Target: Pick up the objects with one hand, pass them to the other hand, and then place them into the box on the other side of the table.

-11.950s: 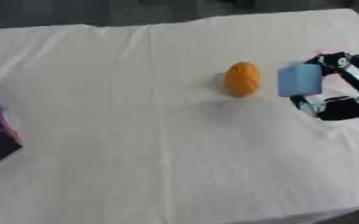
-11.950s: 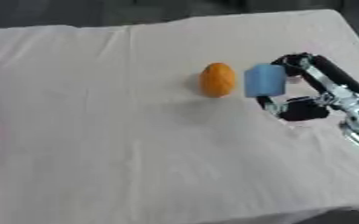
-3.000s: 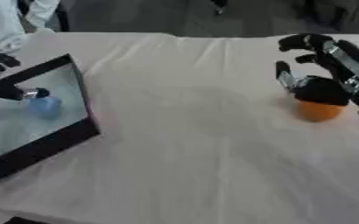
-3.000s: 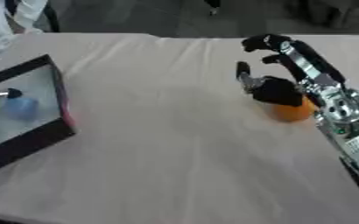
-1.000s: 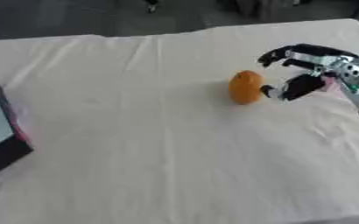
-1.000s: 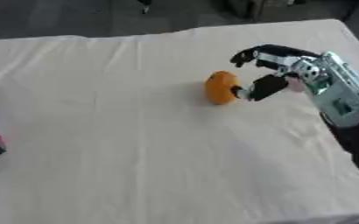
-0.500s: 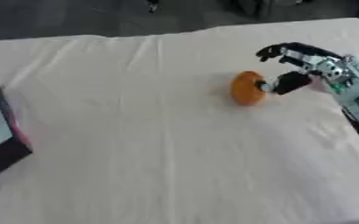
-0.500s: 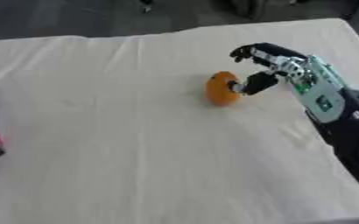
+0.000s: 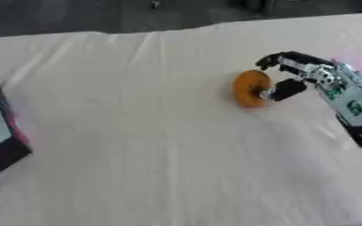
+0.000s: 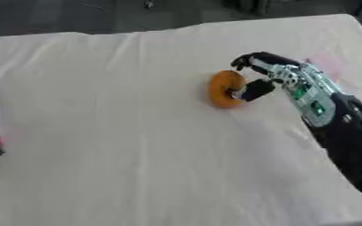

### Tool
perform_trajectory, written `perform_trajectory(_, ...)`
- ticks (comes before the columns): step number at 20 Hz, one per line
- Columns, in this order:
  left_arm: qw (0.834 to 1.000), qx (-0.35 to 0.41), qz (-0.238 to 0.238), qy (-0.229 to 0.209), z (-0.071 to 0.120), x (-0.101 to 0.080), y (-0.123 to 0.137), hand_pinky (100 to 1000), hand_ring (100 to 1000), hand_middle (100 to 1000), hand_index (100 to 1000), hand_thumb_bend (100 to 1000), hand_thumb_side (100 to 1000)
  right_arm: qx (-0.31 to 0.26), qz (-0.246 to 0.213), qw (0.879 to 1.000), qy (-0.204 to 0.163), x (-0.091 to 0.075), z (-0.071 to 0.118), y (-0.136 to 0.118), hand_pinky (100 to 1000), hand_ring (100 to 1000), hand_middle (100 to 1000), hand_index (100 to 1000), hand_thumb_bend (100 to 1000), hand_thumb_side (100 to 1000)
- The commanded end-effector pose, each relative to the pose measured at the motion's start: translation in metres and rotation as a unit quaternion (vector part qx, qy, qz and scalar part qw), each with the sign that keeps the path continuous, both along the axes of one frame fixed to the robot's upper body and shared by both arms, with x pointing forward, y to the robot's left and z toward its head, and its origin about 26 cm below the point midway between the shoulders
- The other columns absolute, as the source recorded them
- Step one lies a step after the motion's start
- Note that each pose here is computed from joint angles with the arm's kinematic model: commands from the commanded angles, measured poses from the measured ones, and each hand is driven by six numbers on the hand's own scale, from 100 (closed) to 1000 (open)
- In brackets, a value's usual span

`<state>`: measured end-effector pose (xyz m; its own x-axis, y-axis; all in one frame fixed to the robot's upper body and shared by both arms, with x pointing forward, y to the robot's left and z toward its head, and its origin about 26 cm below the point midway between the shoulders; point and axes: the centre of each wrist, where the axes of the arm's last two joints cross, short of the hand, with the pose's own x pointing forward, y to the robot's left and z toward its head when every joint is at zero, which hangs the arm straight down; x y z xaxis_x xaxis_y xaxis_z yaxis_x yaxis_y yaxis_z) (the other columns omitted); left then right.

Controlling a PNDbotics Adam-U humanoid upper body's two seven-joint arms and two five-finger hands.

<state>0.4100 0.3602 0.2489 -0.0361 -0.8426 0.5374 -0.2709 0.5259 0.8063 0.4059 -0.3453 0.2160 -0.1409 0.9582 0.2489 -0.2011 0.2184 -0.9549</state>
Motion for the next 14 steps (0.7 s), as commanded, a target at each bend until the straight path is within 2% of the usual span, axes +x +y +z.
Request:
perform_trajectory(1, 1.000, 0.009, 0.004, -0.018, 0.015, -0.002, 0.004, 964, 776, 751, 761, 249, 614, -0.010, -0.009, 1.000, -0.013, 0.001, 0.011, -0.002, 886, 910, 679, 784, 302, 280)
perform_trajectory(2, 1.000, 0.009, 0.004, -0.018, 0.016, -0.002, 0.004, 964, 776, 750, 761, 249, 614, -0.003, -0.016, 1.000, -0.022, 0.000, 0.012, -0.002, 873, 887, 632, 739, 270, 277)
perform_trajectory(3, 1.000, 0.009, 0.005, -0.019, 0.016, -0.002, 0.004, 963, 774, 748, 759, 247, 611, 0.007, -0.023, 0.999, -0.035, 0.000, 0.013, -0.001, 855, 848, 572, 674, 199, 252)
perform_trajectory(5, 1.000, 0.009, 0.005, -0.021, 0.016, -0.002, 0.004, 962, 773, 748, 758, 247, 608, 0.032, -0.031, 0.997, -0.062, -0.003, 0.016, 0.003, 849, 816, 516, 609, 100, 205)
perform_trajectory(8, 1.000, 0.009, 0.007, -0.023, 0.017, -0.003, 0.005, 961, 773, 747, 758, 249, 604, 0.075, -0.023, 0.992, -0.095, -0.010, 0.023, 0.013, 843, 790, 469, 543, 100, 133)
perform_trajectory(10, 1.000, 0.009, 0.007, -0.024, 0.017, -0.003, 0.005, 961, 772, 746, 758, 249, 602, 0.102, -0.009, 0.989, -0.109, -0.016, 0.030, 0.020, 840, 778, 457, 529, 100, 108)
perform_trajectory(14, 1.000, 0.009, 0.005, -0.026, 0.020, -0.003, 0.005, 960, 770, 745, 756, 247, 599, 0.145, 0.025, 0.980, -0.137, -0.032, 0.048, 0.034, 836, 763, 451, 520, 100, 100)
